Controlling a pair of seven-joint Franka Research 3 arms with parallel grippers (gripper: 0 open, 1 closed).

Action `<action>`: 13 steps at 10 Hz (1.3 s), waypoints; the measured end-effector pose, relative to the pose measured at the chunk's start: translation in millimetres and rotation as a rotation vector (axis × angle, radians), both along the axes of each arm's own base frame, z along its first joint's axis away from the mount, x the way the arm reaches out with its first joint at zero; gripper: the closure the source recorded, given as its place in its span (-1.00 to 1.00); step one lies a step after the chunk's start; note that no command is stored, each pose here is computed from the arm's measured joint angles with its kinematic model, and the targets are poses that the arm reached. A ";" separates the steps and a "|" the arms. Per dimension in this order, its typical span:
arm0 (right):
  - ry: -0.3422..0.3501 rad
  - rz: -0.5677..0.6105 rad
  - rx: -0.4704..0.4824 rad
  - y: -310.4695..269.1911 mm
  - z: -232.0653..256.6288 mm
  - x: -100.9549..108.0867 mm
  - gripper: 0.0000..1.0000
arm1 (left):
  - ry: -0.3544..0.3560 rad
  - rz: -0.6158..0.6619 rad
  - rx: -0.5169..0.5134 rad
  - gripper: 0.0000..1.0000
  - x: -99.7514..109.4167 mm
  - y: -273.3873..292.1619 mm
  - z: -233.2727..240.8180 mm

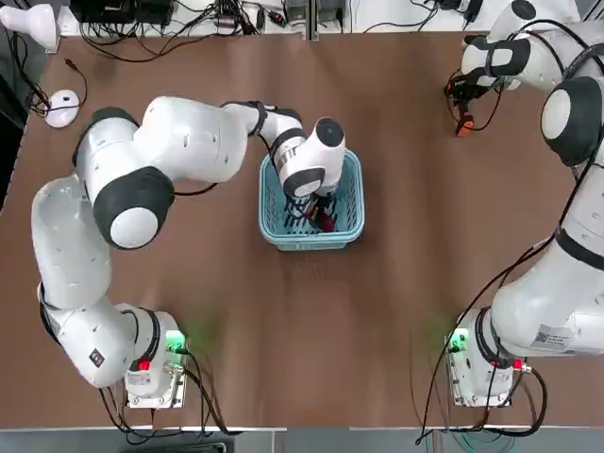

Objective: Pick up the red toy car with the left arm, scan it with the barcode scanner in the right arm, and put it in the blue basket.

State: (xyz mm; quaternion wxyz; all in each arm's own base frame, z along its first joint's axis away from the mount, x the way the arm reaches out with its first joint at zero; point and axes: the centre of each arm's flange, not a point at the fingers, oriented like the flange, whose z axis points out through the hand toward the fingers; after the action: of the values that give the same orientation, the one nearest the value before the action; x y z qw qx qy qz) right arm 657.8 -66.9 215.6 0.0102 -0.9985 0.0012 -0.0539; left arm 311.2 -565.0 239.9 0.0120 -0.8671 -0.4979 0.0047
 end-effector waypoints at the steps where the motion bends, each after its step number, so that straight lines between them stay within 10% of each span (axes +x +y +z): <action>1: 0.000 0.000 0.000 0.0 -0.1 -0.1 0.26 | -0.015 -0.001 0.009 -0.27 3.7 -0.3 21.1; 5: 0.004 0.000 0.000 -0.1 -1.1 -0.5 0.26 | -0.110 0.007 0.060 -0.30 23.5 33.8 146.6; 13: -0.047 0.015 -0.003 5.9 29.3 14.6 -0.19 | -0.172 -0.178 0.056 -0.61 162.3 208.3 251.8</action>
State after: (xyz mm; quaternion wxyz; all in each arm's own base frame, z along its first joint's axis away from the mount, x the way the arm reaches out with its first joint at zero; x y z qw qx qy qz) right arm 672.5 -61.0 244.9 0.0094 -0.9969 -0.0065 -0.0775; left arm 473.6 -356.7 491.6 -0.0064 -0.9044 -0.4181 -0.0848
